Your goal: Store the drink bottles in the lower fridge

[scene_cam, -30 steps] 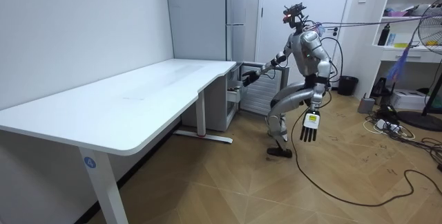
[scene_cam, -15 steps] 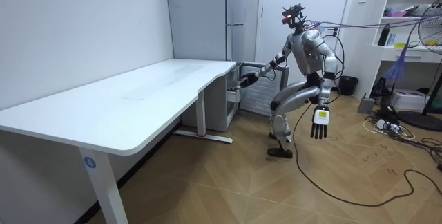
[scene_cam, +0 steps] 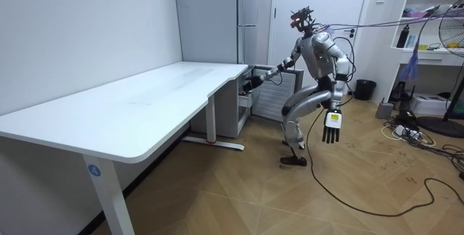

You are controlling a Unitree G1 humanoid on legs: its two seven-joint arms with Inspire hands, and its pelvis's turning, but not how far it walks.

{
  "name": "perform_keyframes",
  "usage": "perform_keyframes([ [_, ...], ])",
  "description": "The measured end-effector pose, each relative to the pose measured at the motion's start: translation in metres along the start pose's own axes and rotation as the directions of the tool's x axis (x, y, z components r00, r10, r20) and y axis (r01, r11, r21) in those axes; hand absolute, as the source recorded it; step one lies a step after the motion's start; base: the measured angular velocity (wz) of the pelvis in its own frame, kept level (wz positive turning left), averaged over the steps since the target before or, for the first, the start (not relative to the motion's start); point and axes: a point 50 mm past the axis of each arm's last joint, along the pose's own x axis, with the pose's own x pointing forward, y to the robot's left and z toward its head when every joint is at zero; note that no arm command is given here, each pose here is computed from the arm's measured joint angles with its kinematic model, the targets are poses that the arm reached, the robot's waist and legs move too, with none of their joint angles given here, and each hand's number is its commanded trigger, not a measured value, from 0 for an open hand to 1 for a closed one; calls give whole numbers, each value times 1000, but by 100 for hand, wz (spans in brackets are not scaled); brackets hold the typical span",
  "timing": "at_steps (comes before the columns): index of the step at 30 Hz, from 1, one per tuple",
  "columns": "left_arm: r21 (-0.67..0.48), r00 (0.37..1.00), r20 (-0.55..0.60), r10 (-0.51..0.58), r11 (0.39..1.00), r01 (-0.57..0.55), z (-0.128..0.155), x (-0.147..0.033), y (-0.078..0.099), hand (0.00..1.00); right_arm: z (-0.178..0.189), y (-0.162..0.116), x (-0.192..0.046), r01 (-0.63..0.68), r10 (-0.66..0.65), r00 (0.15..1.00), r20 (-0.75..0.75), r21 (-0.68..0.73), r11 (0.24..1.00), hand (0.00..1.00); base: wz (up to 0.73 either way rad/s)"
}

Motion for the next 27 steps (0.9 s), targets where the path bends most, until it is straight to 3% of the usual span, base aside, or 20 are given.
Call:
perform_keyframes([
  [3,-3,1000,-18,-3,1000,3,-9,-4,0,0,-8,-2,-2,-1,1,1000,-27,0,1000,0,19],
  [11,-14,999,-52,5,1000,-5,-19,-9,10,0,-20,-22,-5,-15,-10,993,-115,-212,977,0,-9],
  [16,9,997,-77,11,1000,-10,-25,-11,21,0,-28,-67,-18,41,-101,979,-179,-307,951,0,-14],
  [23,-27,986,-164,-3,1000,-1,-46,-14,22,0,-40,-124,-50,82,-200,941,-272,-392,916,0,-11],
  [27,-52,984,-180,-8,999,-2,-49,-14,13,0,-49,-149,-68,111,-266,910,-319,-430,896,0,-16],
])
